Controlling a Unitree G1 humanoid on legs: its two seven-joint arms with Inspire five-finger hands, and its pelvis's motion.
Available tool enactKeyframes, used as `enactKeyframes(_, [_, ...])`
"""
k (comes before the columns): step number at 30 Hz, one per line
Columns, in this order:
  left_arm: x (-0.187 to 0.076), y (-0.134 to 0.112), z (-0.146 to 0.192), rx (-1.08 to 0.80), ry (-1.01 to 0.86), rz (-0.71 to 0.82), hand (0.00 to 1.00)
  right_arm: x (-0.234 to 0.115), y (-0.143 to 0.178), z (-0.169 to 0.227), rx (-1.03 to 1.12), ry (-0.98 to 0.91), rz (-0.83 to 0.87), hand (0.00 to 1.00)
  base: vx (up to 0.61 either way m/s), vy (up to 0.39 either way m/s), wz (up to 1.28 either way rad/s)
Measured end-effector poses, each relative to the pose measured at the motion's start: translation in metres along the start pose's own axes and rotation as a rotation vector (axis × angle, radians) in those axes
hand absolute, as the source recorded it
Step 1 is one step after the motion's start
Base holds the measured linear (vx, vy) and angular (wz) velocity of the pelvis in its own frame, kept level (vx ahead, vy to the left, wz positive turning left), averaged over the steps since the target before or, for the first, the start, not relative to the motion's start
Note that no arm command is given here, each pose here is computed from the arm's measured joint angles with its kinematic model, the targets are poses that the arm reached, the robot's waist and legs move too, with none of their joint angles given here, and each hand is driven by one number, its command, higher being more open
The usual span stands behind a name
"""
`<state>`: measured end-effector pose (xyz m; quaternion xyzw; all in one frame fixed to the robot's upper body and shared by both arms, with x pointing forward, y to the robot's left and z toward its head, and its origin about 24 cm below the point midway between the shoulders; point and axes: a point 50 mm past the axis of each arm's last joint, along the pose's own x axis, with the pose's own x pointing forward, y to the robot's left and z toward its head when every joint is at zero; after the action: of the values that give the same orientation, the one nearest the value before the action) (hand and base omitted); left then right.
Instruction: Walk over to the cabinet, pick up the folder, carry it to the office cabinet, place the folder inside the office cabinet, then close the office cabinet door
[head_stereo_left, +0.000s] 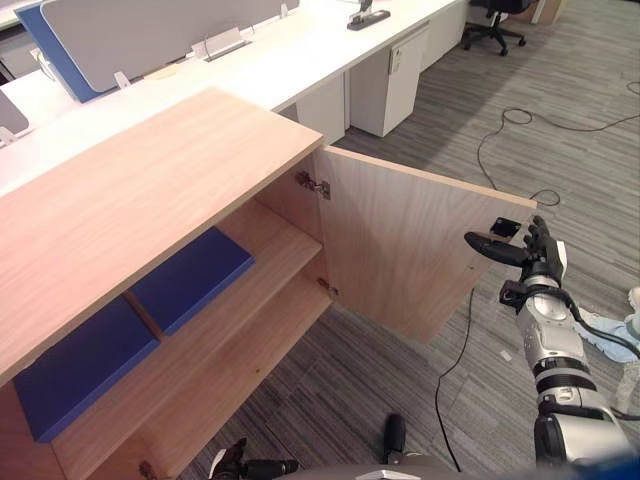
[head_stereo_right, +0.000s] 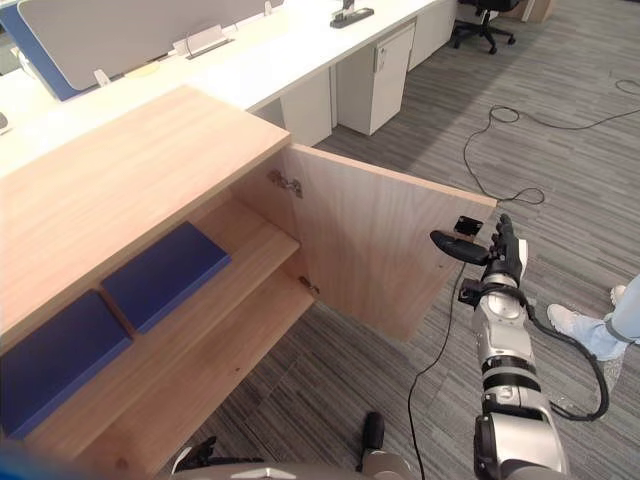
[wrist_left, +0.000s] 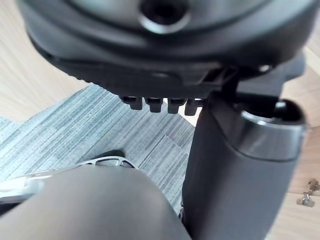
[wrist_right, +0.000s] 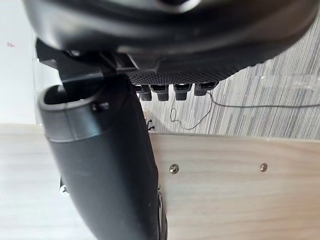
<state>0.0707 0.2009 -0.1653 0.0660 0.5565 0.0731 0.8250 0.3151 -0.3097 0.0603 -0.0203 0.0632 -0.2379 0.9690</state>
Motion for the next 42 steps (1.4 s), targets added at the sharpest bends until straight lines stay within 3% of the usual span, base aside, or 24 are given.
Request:
enactKeyframes(6, [0.0,-0.002,0.006,-0.008,-0.03,-0.003,1.0,0.009,0.014,0.016,-0.027,-0.022,0.117,1.0,0.0,0.0,0.0])
enactKeyframes(13, [0.0,-0.001,0.007,0.002,-0.037,-0.004,1.0,0.009,0.02,0.019,-0.214,-0.031,0.239,1.0,-0.04,0.002,-0.05])
enactKeyframes(20, [0.001,0.001,0.01,0.067,-0.043,-0.024,1.0,-0.018,0.036,0.018,-0.451,-0.089,0.531,1.0,-0.05,-0.016,-0.15])
enactKeyframes(22, [0.001,0.001,0.011,0.094,-0.048,-0.031,1.0,-0.032,0.046,0.015,-0.555,-0.111,0.663,1.0,0.0,-0.019,-0.28])
enactKeyframes(27, [0.004,0.005,0.016,0.114,-0.051,-0.041,1.0,-0.085,0.064,-0.011,-1.102,-0.092,1.223,1.0,-0.01,-0.045,-0.17])
enactKeyframes(31, [0.006,0.005,0.022,0.093,-0.056,-0.049,1.0,-0.133,0.077,-0.068,-1.164,0.055,1.575,1.0,-0.02,-0.018,0.06])
enactKeyframes(33, [0.006,0.007,0.019,0.056,-0.041,-0.039,1.0,-0.15,0.074,-0.086,-1.173,0.128,1.67,1.0,-0.02,0.002,0.16])
enactKeyframes(42, [0.002,0.029,-0.005,-0.075,0.046,0.023,1.0,-0.156,0.067,-0.11,-1.142,0.26,1.657,1.0,-0.03,0.047,0.08])
